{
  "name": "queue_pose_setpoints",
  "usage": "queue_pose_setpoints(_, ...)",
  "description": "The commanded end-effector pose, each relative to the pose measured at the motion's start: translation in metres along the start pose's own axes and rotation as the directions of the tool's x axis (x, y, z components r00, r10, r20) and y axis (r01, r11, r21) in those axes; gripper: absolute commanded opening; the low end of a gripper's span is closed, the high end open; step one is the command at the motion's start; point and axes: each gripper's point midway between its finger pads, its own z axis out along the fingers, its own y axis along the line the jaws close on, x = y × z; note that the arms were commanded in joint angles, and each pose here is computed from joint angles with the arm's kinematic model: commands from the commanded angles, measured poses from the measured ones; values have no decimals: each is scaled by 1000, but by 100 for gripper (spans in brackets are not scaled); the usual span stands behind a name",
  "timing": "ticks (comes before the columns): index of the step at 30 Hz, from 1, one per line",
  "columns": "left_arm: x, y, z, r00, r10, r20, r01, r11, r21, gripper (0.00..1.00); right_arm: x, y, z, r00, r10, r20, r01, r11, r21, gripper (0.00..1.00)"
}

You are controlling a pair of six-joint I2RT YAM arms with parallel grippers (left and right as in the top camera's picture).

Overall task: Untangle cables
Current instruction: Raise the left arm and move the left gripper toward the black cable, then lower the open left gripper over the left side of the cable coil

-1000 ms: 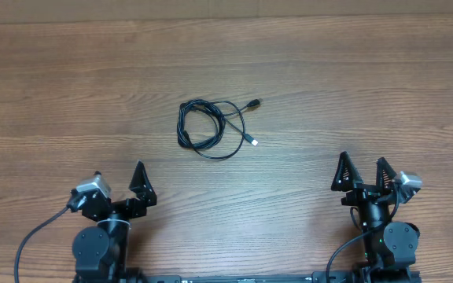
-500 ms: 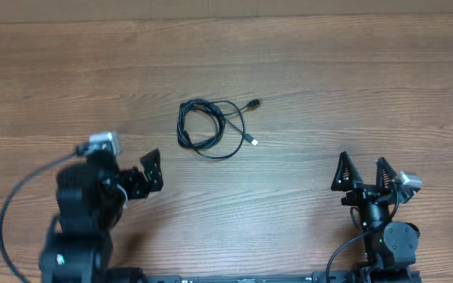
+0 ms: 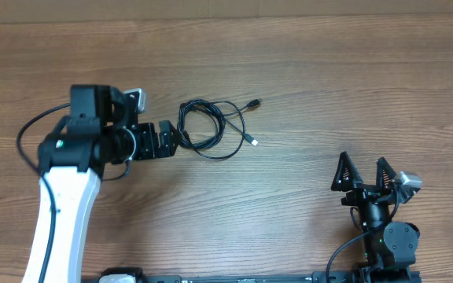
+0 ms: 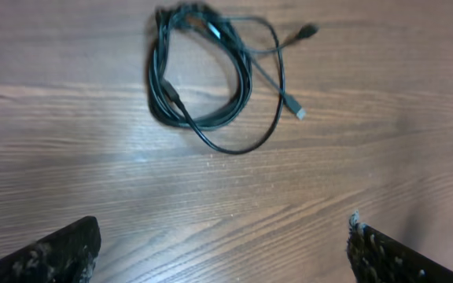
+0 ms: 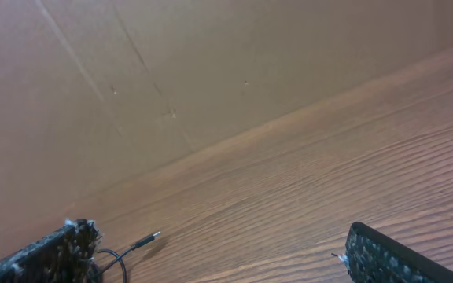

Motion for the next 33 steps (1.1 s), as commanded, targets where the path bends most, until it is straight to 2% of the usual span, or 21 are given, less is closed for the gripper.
queue_pose_setpoints(1, -4, -2, 19, 998, -7, -58, 10, 999, 44, 100, 2, -2, 0, 1000, 4, -1, -4, 1000, 4, 100)
queue_pose_setpoints(6, -3, -1, 45, 991, -34, -130, 47, 994, 96, 100, 2, -2, 0, 1000, 4, -1, -4, 1000, 4, 100)
queue_pose_setpoints(8, -3, 0, 52, 989, -40, -145, 56, 993, 107, 90, 2, -2, 0, 1000, 4, -1, -4, 1000, 4, 100)
queue_pose_setpoints(9, -4, 1, 56, 988, -42, -150, 59, 993, 106, 79, 2, -2, 0, 1000, 4, -1, -4, 1000, 4, 100)
queue_pose_setpoints(11, -3, 4, 61, 985, -49, -163, 66, 992, 103, 23, 2, -2, 0, 1000, 4, -1, -4, 1000, 4, 100)
queue_pose_setpoints(12, -3, 5, 63, 984, -51, -169, 69, 992, 102, 4, 2, -2, 0, 1000, 4, -1, -4, 1000, 4, 100)
queue_pose_setpoints(16, -1, 12, 68, 981, -67, -181, 80, 994, 68, 4, 2, -2, 0, 1000, 4, -1, -4, 1000, 4, 100)
queue_pose_setpoints(21, 0, 35, 71, 970, -177, -168, 165, 983, -85, 6, 2, -2, 0, 1000, 4, -1, -4, 1000, 4, 100)
queue_pose_setpoints(22, 2, 35, 72, 968, -186, -169, 170, 980, -108, 13, 2, -2, 0, 1000, 4, -1, -4, 1000, 4, 100)
queue_pose_setpoints(26, 6, 26, 76, 971, -158, -180, 139, 983, -116, 18, 2, -2, 0, 1000, 4, -1, -4, 1000, 4, 100)
queue_pose_setpoints(29, 9, 25, 79, 970, -175, -171, 144, 973, -181, 22, 2, -2, 0, 1000, 4, -1, -4, 1000, 4, 100)
queue_pose_setpoints(33, 14, 16, 85, 972, -173, -159, 131, 961, -244, 43, 2, -2, 0, 1000, 4, -1, -4, 1000, 4, 100)
